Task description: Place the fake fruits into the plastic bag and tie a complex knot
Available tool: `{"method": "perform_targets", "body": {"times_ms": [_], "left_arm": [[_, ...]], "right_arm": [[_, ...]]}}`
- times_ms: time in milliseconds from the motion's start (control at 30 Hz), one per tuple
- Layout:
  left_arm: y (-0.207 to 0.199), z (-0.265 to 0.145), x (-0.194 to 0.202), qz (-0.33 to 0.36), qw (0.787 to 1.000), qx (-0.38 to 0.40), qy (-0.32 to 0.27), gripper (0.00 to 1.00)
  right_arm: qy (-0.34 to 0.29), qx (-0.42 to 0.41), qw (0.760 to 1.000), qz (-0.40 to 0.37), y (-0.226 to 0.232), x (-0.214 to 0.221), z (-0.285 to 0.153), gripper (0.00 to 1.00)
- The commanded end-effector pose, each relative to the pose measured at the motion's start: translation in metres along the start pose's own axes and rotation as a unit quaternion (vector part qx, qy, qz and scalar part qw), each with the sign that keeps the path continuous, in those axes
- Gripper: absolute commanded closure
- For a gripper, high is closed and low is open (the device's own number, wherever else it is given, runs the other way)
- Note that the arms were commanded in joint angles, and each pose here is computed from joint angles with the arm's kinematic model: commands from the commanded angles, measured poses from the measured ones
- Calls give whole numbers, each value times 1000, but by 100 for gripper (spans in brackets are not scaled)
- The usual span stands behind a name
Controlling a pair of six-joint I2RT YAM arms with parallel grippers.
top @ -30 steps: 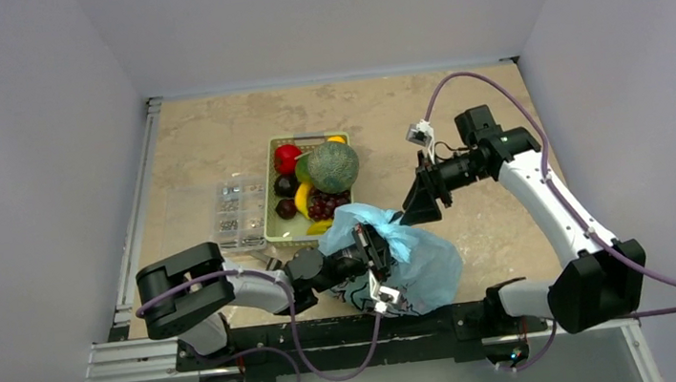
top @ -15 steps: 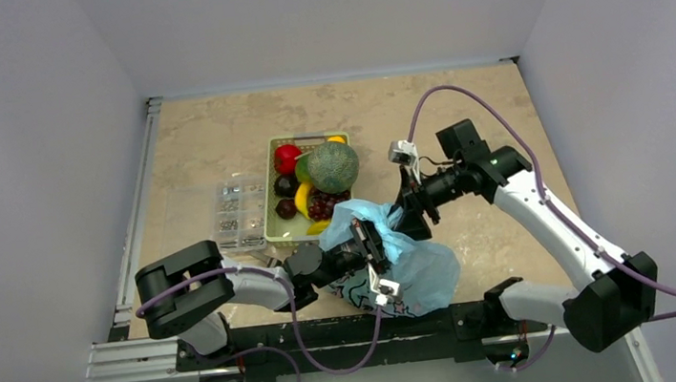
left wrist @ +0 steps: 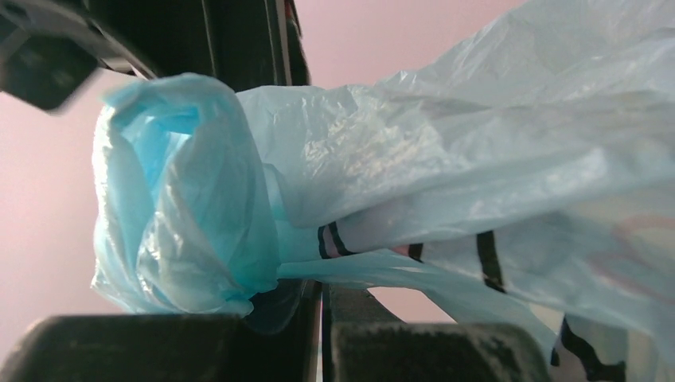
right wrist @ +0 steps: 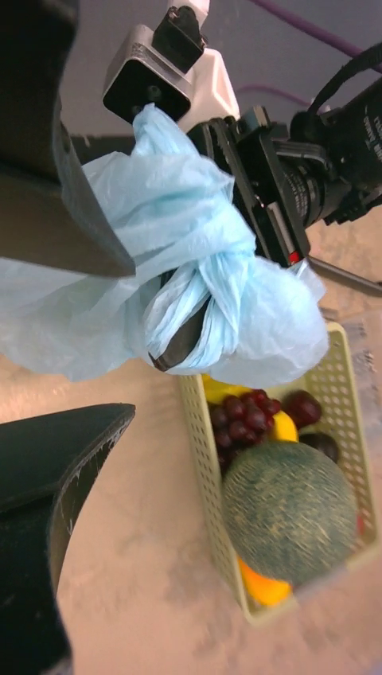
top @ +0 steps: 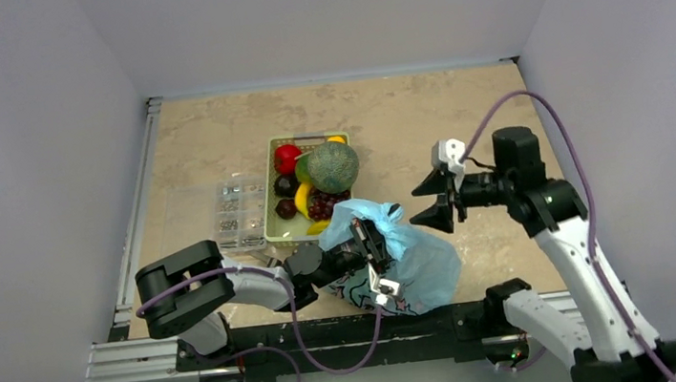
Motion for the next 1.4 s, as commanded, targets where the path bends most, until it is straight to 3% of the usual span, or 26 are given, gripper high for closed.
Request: {"method": "perform_targets", "body": {"times_ms": [0, 167, 400, 733, 933, 1367], "left_arm": [[21, 4, 3, 5, 999, -45, -2, 100], [22, 4, 1, 4, 999, -46, -7, 100], [20, 4, 0, 0, 999, -44, -11, 100], [17, 3, -1, -5, 999, -40, -17, 100], [18, 3, -2, -7, 999, -42, -18, 100], [15, 1, -4, -11, 999, -38, -29, 100]], "right_arm": [[-94, 57, 977, -183, 9, -22, -15, 45], [-80, 50, 948, -303, 6, -20, -15, 51], [-56, 43, 920, -386, -4, -20, -9, 60], [-17, -38, 906, -421, 18, -3, 1, 60], [-31, -41, 898, -436, 25, -10, 12, 60], [0, -54, 878, -475, 18, -8, 22, 64]]}}
Point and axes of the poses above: each gripper's point midway between its finger pads, its own z axis out along the fingers, its own y axis along the line the jaws close on, x = y × z, the point moved 7 cm from there along -z, back along the fingers, and after that the axes turned 15 degrees about z, right-handed, at the moved point
